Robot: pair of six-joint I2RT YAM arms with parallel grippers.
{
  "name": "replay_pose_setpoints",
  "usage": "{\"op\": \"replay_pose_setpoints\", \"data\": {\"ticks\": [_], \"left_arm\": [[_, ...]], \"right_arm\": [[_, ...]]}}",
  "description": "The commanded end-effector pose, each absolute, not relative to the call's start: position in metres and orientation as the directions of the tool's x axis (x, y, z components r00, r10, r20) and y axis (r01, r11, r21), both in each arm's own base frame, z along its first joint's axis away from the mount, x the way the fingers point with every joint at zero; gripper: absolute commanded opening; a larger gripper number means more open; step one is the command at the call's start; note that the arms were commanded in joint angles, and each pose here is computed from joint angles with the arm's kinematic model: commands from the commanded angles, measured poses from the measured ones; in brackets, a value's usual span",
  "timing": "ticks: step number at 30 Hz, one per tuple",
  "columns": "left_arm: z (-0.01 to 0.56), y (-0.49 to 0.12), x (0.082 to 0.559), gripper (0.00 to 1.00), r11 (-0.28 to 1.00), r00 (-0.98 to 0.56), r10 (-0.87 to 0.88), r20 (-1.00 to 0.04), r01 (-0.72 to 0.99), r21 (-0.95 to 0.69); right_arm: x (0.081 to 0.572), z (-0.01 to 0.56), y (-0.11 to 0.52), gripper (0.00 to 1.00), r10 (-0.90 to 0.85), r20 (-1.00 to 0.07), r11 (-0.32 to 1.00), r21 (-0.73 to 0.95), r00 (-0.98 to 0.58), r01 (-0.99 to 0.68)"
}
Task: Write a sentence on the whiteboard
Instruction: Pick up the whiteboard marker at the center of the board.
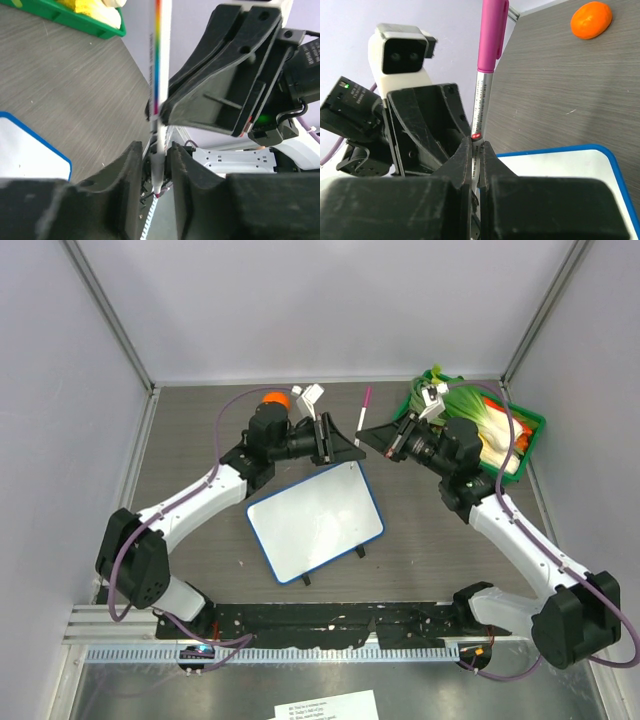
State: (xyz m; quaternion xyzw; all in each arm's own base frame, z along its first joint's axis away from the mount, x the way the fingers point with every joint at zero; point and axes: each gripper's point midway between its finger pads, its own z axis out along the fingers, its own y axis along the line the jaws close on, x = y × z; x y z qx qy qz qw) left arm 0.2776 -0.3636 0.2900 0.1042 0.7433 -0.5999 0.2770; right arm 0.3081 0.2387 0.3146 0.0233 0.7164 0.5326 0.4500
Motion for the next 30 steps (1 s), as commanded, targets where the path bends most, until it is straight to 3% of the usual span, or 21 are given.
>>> {"op": "replay_pose_setpoints", "data": {"ticks": [1,2,4,7,9,12,13,14,16,23,30], "left_arm": [[0.312,-0.366,0.288,0.27,0.256,-0.77,-0.193,-0.608,0.558,-0.789],[0.312,-0.367,0.288,0.14,0.258,-0.769,-0.193,-0.61,0.56,-0.787],[0.311,-0.365,0.289,0.0,0.27,-0.764,-0.188,-0.617,0.564,-0.781],[0.303,-0.359,0.291,0.0,0.329,-0.756,-0.176,-0.63,0.558,-0.761],[0.299,-0.35,0.292,0.0,0.369,-0.753,-0.165,-0.637,0.552,-0.748],[0.288,-0.331,0.293,0.0,0.445,-0.745,-0.152,-0.649,0.535,-0.719],[0.287,-0.324,0.293,0.0,0.463,-0.744,-0.148,-0.652,0.53,-0.71],[0.288,-0.319,0.292,0.0,0.474,-0.738,-0.142,-0.66,0.535,-0.7],[0.288,-0.307,0.289,0.0,0.508,-0.729,-0.119,-0.674,0.538,-0.672],[0.297,-0.281,0.262,0.0,0.551,-0.687,0.042,-0.726,0.622,-0.557],[0.323,-0.288,0.231,0.0,0.399,-0.667,0.1,-0.738,0.707,-0.585]], "right_arm": [[0.306,0.325,0.245,0.01,0.509,-0.632,0.395,0.775,-0.584,-0.494],[0.306,0.324,0.245,0.01,0.507,-0.632,0.397,0.774,-0.586,-0.493],[0.307,0.319,0.246,0.01,0.5,-0.625,0.4,0.78,-0.599,-0.48],[0.309,0.31,0.247,0.04,0.473,-0.632,0.42,0.774,-0.614,-0.474],[0.309,0.313,0.248,0.12,0.467,-0.64,0.427,0.768,-0.611,-0.478],[0.309,0.321,0.248,0.43,0.448,-0.663,0.436,0.748,-0.6,-0.5],[0.31,0.323,0.248,0.48,0.445,-0.668,0.44,0.743,-0.596,-0.505],[0.31,0.325,0.248,0.63,0.438,-0.676,0.446,0.736,-0.593,-0.509],[0.31,0.331,0.248,0.78,0.432,-0.681,0.444,0.731,-0.591,-0.518],[0.291,0.362,0.256,0.83,0.368,-0.725,0.335,0.688,-0.582,-0.644],[0.263,0.376,0.268,0.78,0.312,-0.708,0.148,0.695,-0.633,-0.704]]}}
